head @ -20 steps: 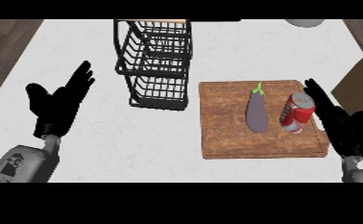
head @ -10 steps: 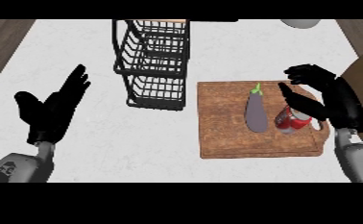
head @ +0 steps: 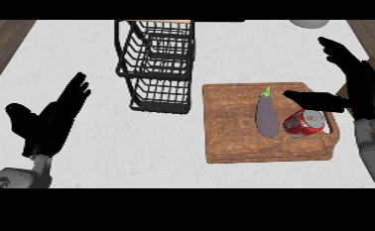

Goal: Pick the can from the cutting board and place it in the tiered basket

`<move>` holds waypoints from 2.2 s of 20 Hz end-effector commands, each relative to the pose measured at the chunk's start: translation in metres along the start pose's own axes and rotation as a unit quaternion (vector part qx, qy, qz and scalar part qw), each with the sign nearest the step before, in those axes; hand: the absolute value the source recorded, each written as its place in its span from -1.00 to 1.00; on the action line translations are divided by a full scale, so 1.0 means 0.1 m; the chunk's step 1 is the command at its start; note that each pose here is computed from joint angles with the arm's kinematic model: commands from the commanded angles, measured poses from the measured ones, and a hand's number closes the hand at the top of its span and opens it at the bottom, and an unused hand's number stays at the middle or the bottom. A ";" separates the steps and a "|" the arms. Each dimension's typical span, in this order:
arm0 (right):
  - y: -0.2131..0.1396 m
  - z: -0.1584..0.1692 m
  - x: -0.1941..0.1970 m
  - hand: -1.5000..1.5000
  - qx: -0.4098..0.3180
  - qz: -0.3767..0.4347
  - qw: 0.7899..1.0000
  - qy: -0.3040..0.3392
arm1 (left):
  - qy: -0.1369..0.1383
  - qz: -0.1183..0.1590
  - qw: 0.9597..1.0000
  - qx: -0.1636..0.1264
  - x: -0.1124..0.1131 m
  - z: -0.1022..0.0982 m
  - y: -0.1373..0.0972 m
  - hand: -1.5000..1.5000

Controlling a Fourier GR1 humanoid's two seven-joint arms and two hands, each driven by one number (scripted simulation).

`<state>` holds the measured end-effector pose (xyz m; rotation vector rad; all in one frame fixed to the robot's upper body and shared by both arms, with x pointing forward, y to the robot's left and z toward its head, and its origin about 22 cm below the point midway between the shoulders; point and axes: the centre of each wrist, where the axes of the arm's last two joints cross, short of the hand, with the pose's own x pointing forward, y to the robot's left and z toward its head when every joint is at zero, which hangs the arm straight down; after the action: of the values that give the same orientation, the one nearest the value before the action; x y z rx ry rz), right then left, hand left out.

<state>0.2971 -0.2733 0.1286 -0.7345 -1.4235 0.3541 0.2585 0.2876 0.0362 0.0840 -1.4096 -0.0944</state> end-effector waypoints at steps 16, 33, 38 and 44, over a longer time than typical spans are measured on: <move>0.03 -0.01 1.00 -1.00 0.263 0.324 0.897 0.143 | -0.002 0.002 1.000 -0.007 -0.01 0.01 -0.01 0.00; 0.53 -0.05 0.24 -1.00 0.234 0.364 0.878 0.206 | -0.007 0.002 1.000 -0.004 -0.15 -0.01 0.03 0.00; 0.62 -0.04 -0.08 -1.00 0.202 0.387 0.879 0.190 | 0.001 0.006 1.000 -0.013 -0.05 -0.02 0.06 0.00; 0.52 0.00 -0.15 -1.00 0.198 0.395 0.874 0.202 | -0.011 0.005 1.000 -0.006 -0.09 0.14 0.11 0.00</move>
<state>0.3148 -0.2361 0.0937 -0.9229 -0.6258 1.0478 0.2542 0.2973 0.0326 0.0679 -1.4196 -0.0938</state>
